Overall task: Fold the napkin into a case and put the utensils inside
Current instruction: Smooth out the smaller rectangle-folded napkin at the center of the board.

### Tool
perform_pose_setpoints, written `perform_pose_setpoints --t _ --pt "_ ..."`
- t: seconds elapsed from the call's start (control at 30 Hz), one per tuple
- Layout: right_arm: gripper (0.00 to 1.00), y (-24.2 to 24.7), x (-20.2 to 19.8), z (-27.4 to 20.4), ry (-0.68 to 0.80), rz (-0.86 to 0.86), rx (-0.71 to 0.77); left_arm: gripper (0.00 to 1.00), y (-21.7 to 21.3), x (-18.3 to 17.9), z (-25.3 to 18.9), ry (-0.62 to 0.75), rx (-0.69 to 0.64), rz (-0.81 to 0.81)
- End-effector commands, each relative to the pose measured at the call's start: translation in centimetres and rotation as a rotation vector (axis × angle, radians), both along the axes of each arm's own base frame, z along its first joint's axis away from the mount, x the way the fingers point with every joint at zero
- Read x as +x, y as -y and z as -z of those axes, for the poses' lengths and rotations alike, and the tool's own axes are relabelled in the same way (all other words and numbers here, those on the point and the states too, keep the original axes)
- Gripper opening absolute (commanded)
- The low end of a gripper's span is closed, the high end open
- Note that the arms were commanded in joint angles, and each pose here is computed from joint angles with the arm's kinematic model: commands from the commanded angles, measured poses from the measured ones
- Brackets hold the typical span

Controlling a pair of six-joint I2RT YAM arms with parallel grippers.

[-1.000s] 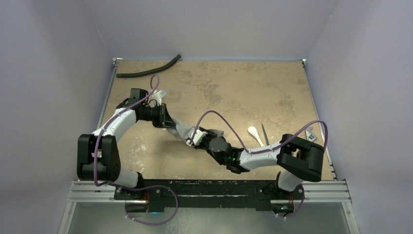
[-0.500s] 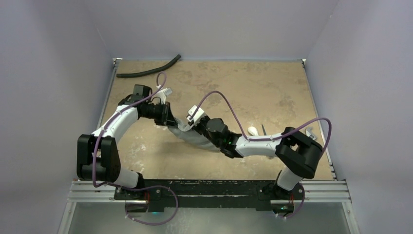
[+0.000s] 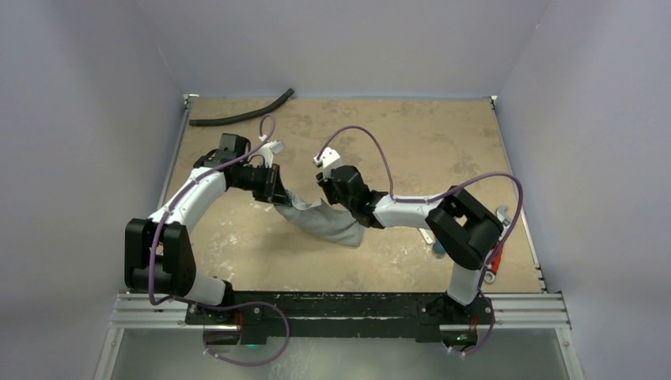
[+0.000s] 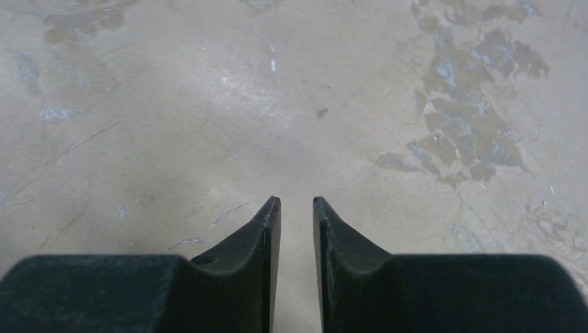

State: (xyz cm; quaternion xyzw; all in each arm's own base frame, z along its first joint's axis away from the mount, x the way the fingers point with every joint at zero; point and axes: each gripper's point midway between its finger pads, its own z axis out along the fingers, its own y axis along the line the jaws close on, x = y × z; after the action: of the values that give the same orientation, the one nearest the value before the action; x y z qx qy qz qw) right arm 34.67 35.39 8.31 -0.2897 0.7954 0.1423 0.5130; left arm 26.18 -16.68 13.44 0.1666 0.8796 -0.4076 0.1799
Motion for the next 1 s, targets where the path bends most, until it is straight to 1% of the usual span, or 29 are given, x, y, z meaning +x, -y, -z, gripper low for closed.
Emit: perform_pose_setpoints --t 0.0,0.03,0.07,0.13,0.17,0.2,0.23,0.33,0.4,0.47,0.5,0.53,0.63,0.67,0.7,0.8,0.9,0.97 --pt "0.26 -0.3 1.0 -2.4 -0.064 0.023 0.119 0.00 0.7 0.5 -2.5 0.080 -0.034 0.035" --pt "0.28 -0.2 1.2 -2.7 -0.072 0.028 0.130 0.00 0.8 0.4 -2.5 0.081 -0.038 0.037" --pt "0.36 0.0 1.1 -3.1 -0.073 0.022 0.147 0.00 0.9 0.4 -2.8 0.064 -0.048 0.022" --pt "0.61 0.8 0.5 -4.9 -0.038 -0.018 0.220 0.00 1.1 0.4 -3.3 0.056 -0.069 0.019" --pt "0.66 1.7 -0.5 -5.0 -0.032 -0.060 0.249 0.00 1.3 0.5 -3.5 0.053 -0.079 0.016" --pt "0.70 2.2 -1.1 -6.2 -0.015 -0.122 0.292 0.00 1.3 0.5 -3.6 0.050 -0.085 0.013" --pt "0.72 2.7 -1.8 -7.1 -0.012 -0.181 0.318 0.00 1.3 0.5 -3.7 0.051 -0.089 0.010" --pt "0.74 5.0 -3.4 -8.6 0.002 -0.260 0.282 0.00 1.0 0.7 -3.6 0.031 -0.097 -0.020" --pt "0.75 5.7 -5.7 -10.3 0.035 -0.354 0.287 0.00 0.6 1.2 -3.5 0.020 -0.104 -0.052" --pt "0.76 5.9 -8.3 -12.4 0.110 -0.478 0.293 0.00 0.5 1.4 -3.5 0.012 -0.110 -0.067" --pt "0.76 6.0 -8.8 -13.0 0.148 -0.513 0.287 0.00 0.5 1.4 -3.5 0.009 -0.114 -0.072" --pt "0.76 5.7 -9.5 -13.2 0.167 -0.565 0.271 0.00 0.5 1.4 -3.4 0.001 -0.118 -0.077" --pt "0.77 4.7 -11.4 -12.4 0.150 -0.727 0.250 0.00 0.5 1.4 -3.2 -0.009 -0.117 -0.084" --pt "0.91 4.3 -12.2 -12.1 0.141 -0.783 0.255 0.00 0.5 1.4 -3.2 -0.010 -0.115 -0.085" --pt "0.98 3.8 -12.6 -12.0 0.142 -0.818 0.249 0.00 0.4 1.5 -3.3 -0.006 -0.111 -0.088" --pt "0.99 2.5 -11.8 -11.7 0.199 -0.800 0.172 0.00 0.4 1.4 -3.3 -0.011 -0.107 -0.091" --pt "0.99 1.4 -9.4 -11.7 0.268 -0.707 0.081 0.00 0.3 1.3 -3.0 -0.022 -0.106 -0.095" --pt "0.98 0.6 -8.5 -11.9 0.312 -0.676 0.062 0.00 0.3 1.2 -2.9 -0.027 -0.106 -0.096"
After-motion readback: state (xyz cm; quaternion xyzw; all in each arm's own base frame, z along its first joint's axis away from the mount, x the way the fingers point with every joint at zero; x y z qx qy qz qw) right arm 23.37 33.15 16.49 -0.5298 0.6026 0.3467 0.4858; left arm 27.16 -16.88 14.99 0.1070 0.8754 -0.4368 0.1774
